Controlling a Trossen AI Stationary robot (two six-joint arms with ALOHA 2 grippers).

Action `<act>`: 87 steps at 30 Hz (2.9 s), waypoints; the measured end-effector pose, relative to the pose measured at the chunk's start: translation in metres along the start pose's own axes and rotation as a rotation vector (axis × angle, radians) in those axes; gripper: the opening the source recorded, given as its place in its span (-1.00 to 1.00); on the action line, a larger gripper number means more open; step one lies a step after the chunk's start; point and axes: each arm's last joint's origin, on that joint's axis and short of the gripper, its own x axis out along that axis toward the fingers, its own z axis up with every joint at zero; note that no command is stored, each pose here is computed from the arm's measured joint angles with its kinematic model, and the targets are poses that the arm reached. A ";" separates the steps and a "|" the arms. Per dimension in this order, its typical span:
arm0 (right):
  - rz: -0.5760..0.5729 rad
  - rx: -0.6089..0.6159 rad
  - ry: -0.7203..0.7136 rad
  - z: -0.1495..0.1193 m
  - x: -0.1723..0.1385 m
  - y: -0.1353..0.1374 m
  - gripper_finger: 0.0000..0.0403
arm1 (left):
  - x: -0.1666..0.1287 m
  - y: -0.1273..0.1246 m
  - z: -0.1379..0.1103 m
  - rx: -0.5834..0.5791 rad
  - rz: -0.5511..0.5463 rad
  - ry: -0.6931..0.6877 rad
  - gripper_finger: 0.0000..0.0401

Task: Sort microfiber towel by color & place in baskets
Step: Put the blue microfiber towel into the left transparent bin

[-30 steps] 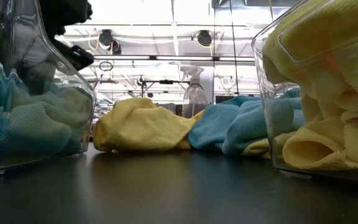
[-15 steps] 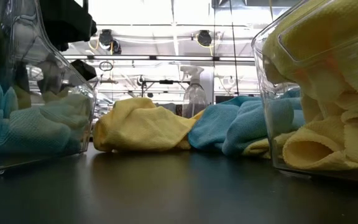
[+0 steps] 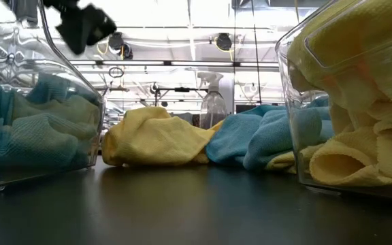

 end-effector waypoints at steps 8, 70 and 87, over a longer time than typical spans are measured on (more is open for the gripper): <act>-0.120 -0.020 -0.003 -0.003 0.000 -0.005 -0.22 | -0.032 0.000 0.015 0.094 0.150 -0.071 0.23; -0.369 0.117 0.068 -0.023 -0.004 -0.017 0.26 | 0.090 0.240 0.056 -0.333 0.193 -0.362 -0.07; -0.356 0.138 0.047 -0.022 -0.004 -0.015 0.26 | 0.066 0.207 0.106 -0.058 0.098 -0.363 -0.98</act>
